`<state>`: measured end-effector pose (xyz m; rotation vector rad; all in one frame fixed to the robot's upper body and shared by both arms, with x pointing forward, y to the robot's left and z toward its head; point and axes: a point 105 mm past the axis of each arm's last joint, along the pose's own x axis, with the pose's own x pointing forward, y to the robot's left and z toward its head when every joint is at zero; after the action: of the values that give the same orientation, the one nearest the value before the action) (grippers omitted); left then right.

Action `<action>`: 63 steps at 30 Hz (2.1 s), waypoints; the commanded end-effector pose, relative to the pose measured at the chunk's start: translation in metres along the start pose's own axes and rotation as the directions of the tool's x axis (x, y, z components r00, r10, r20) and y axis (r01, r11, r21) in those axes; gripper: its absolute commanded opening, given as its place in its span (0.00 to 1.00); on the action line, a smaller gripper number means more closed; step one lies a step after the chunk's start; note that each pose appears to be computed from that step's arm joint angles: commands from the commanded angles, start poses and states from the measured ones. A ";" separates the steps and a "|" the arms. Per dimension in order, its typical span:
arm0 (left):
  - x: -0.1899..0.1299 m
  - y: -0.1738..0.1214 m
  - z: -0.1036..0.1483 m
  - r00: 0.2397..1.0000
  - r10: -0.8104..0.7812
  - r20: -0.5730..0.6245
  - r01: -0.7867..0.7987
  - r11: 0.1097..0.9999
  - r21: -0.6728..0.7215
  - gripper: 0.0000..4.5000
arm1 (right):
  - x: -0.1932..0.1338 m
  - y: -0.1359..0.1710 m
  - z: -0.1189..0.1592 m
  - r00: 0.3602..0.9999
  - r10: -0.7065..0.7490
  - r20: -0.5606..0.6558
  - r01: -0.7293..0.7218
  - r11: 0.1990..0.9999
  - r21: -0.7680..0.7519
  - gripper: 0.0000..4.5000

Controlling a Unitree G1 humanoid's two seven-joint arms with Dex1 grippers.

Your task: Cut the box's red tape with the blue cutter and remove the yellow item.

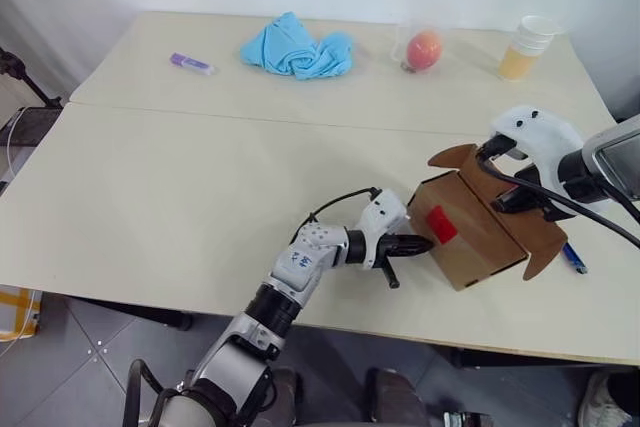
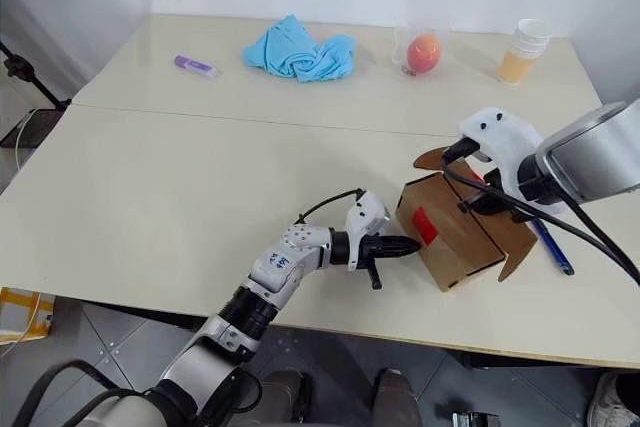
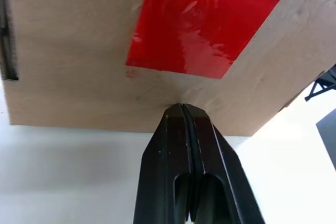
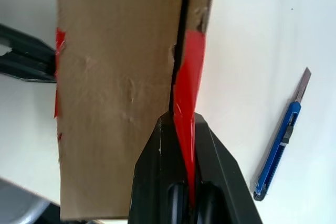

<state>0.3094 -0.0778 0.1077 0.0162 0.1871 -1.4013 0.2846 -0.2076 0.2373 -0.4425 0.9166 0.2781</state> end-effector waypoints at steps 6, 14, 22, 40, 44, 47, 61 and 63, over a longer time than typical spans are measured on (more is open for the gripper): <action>-0.019 -0.003 0.012 0.997 -0.075 0.011 0.075 0.997 0.028 0.00 | -0.006 0.004 0.009 0.996 -0.009 0.089 0.009 1.000 0.001 0.00; -0.054 -0.002 0.060 0.972 -0.212 0.104 0.205 0.976 0.073 0.00 | -0.003 0.006 0.009 0.991 -0.028 0.127 0.026 1.000 0.013 0.00; -0.007 -0.012 0.096 0.962 -0.200 0.183 0.168 0.970 0.178 0.00 | 0.006 0.013 0.010 0.983 -0.028 0.184 0.021 0.999 0.040 0.00; 0.001 -0.009 0.036 0.979 -0.173 -0.105 0.191 0.961 0.199 0.00 | -0.005 -0.014 -0.001 0.981 -0.057 0.185 0.026 0.986 0.166 0.00; -0.010 0.001 0.033 0.984 -0.133 -0.119 0.155 0.968 0.198 0.00 | -0.008 -0.024 -0.014 0.991 -0.036 0.128 0.009 0.979 0.206 0.00; -0.016 0.008 0.032 0.988 -0.098 -0.119 0.120 0.974 0.191 0.00 | -0.006 -0.024 -0.027 0.998 -0.002 0.067 -0.012 0.978 0.207 0.00; -0.064 0.027 0.026 0.992 0.034 -0.123 -0.015 0.989 0.146 0.00 | 0.022 -0.018 -0.018 0.997 0.018 0.080 -0.034 0.978 0.205 0.00; -0.071 0.032 0.027 0.991 0.063 -0.114 -0.046 0.989 0.144 0.00 | 0.023 -0.014 -0.015 0.995 0.035 0.093 -0.053 0.977 0.207 0.00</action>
<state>0.3285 -0.0098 0.1517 0.2204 0.1396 -1.4072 0.2938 -0.2427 0.2059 -0.2318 0.9023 0.1573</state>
